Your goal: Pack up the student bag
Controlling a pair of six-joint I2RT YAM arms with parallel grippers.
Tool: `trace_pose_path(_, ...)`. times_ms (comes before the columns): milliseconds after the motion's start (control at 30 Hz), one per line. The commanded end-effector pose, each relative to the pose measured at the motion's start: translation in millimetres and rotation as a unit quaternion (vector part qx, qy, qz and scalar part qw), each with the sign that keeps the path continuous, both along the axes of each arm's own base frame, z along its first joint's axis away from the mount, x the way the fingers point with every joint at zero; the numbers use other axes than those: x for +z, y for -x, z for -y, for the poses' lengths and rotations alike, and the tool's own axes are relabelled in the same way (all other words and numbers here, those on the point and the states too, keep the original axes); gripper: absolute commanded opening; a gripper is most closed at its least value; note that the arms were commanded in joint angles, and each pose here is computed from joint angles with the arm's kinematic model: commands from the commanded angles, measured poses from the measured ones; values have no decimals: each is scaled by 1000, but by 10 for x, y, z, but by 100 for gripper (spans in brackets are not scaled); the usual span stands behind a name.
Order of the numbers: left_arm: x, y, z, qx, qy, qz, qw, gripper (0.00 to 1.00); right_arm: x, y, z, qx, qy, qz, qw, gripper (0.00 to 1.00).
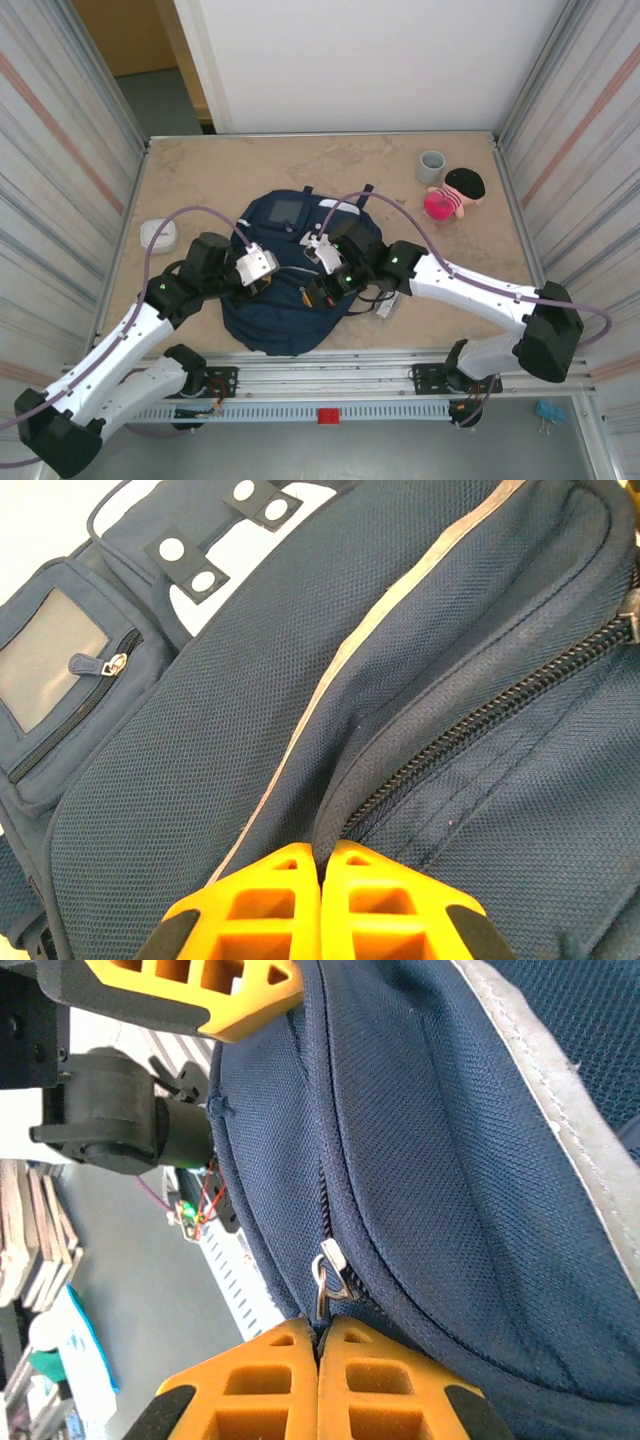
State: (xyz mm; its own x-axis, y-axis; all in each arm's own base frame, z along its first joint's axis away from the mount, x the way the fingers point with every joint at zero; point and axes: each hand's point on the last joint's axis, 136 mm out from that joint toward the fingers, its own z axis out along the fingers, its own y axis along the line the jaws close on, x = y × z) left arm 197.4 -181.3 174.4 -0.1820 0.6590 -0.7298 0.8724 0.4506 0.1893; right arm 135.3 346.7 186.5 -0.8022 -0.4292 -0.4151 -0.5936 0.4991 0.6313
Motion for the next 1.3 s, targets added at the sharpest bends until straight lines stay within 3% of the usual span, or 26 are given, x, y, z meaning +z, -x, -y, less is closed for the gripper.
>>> trace_pose_path(0, 433, -87, 174, -11, 72, 58, 996, 0, 422, -30, -199, 6, -80, 23, 997, 31)
trace_pose_path(67, 413, -80, 133, -7, 67, 58, 996, 0, 403, -102, -48, -20, -86, 10, 996, 50)
trace_pose_path(167, 393, -56, 101, -10, 58, 60, 996, 0, 363, -180, 181, -60, -103, -17, 993, 59)
trace_pose_path(367, 409, -10, 118, -30, 59, 73, 995, 0, 256, -423, 553, -147, -124, -72, 979, 65)
trace_pose_path(600, 413, 35, 171, -48, 69, 68, 994, 0, 319, -577, 454, -163, -173, -119, 964, 66)
trace_pose_path(833, 389, 63, 224, -60, 77, 53, 994, 0, 334, -659, 328, -170, -188, -130, 958, 61)
trace_pose_path(967, 398, 52, 237, -52, 81, 44, 994, 0, 346, -639, 265, -169, -189, -126, 959, 44)
trace_pose_path(1167, 462, 62, 192, -3, 93, 22, 995, 34, 350, -644, 210, -173, -194, -121, 958, 25)
trace_pose_path(1267, 510, 117, 129, 56, 126, -28, 990, 42, 343, -651, 202, -175, -194, -118, 958, 21)
